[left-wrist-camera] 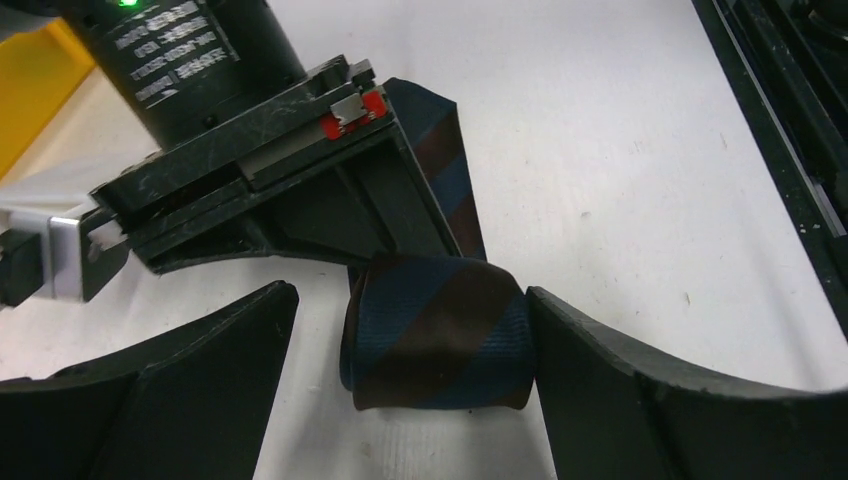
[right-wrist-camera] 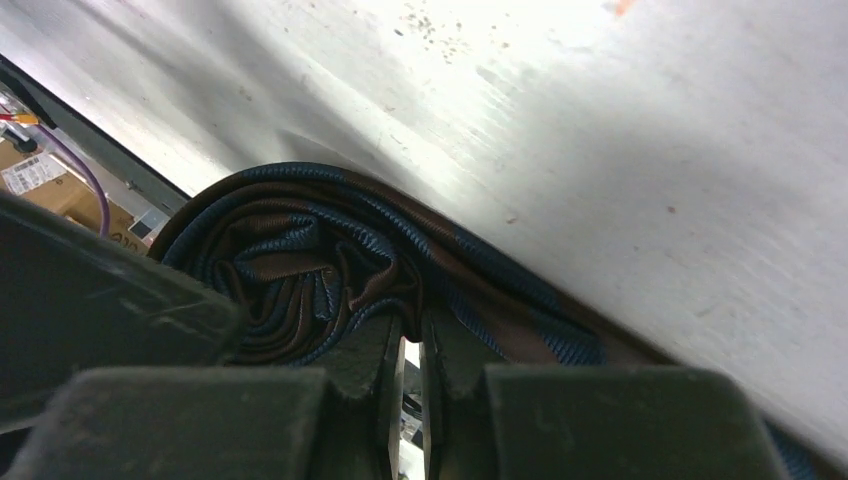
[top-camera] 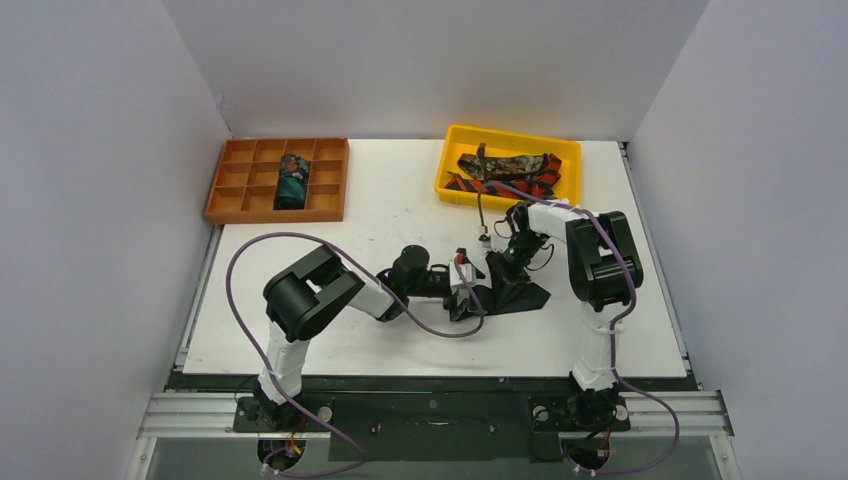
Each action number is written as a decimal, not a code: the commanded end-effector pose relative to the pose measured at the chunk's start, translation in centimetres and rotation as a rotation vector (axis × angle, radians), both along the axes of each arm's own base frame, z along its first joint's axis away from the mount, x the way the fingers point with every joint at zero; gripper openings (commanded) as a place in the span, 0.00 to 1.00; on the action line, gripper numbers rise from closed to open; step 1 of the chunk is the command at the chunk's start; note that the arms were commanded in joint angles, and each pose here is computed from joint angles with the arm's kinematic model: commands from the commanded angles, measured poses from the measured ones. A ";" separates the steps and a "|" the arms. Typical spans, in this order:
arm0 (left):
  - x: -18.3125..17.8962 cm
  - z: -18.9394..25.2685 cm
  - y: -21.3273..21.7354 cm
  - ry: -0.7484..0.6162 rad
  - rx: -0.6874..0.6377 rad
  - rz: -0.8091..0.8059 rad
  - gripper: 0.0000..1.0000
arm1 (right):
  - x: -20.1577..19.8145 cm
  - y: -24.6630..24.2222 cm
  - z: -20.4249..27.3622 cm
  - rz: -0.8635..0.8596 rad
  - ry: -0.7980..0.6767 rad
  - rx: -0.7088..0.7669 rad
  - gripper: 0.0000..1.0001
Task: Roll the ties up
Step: Roll the tie at the center of the board.
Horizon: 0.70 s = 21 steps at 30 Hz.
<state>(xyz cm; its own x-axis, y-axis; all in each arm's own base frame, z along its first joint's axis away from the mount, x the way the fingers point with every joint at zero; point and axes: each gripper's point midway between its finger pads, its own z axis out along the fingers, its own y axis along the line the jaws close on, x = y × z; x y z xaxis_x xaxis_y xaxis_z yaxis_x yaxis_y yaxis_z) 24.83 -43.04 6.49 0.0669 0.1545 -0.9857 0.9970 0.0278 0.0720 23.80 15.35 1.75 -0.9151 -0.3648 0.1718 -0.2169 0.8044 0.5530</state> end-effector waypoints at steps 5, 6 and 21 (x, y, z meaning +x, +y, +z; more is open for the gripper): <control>-0.6 -2.0 -1.3 -0.015 0.050 -0.031 0.55 | 1.9 0.1 -3.1 0.054 -0.109 -0.038 0.00; -0.4 -2.6 -1.0 -0.006 0.071 -0.016 0.51 | 1.8 0.1 -3.0 0.051 -0.113 -0.030 0.00; -1.5 -7.9 2.3 0.269 0.330 0.125 0.13 | 2.1 -0.7 5.5 -0.140 -0.255 0.229 0.49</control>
<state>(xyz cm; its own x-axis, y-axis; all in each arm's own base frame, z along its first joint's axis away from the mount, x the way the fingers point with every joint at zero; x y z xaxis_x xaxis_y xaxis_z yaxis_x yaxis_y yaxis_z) 24.72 -43.44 3.71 -0.0394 0.2762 -0.9603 0.9970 0.0756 -0.0191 25.30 13.50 4.70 -0.9688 -0.2475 -0.0100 -0.2015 0.7640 0.6130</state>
